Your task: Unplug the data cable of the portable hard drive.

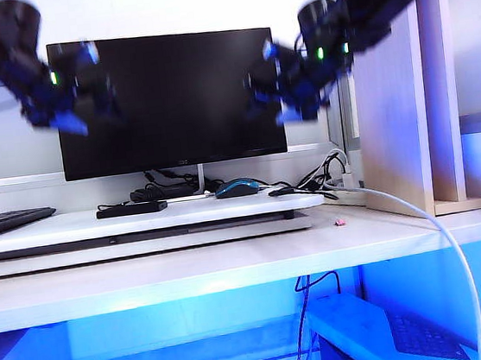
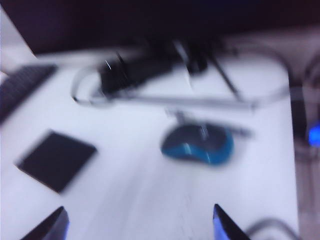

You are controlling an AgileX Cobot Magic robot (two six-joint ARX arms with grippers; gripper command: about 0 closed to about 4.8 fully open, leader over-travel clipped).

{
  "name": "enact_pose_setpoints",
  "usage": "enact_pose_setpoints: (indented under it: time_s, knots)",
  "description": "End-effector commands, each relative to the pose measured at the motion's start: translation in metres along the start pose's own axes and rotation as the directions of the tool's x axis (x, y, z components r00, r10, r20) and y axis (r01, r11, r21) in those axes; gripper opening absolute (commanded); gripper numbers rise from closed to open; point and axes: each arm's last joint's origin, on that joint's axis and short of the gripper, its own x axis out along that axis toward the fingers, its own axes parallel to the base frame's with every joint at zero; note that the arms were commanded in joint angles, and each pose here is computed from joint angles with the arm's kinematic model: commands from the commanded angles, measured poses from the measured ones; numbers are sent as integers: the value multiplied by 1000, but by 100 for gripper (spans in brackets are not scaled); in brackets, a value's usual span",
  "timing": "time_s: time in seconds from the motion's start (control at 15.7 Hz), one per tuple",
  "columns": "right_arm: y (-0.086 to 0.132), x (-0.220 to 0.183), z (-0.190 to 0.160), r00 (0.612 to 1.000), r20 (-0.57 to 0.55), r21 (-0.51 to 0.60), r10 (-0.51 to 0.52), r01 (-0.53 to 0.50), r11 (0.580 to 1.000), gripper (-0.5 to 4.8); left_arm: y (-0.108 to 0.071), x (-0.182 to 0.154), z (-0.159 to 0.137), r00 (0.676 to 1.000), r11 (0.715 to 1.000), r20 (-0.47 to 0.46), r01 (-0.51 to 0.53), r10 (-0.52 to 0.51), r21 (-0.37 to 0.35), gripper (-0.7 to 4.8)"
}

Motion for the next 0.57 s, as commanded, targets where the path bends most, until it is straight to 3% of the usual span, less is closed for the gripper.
enact_pose_setpoints:
  time_s: [0.06,0.57]
  knots:
    - [16,-24,41,994,111,-93,-11,21,995,374,-3,-28,32,996,999,90,-17,14,30,456]
    - [52,-94,117,963,268,-166,13,33,986,374,-17,-103,92,964,998,266,-32,17,54,456]
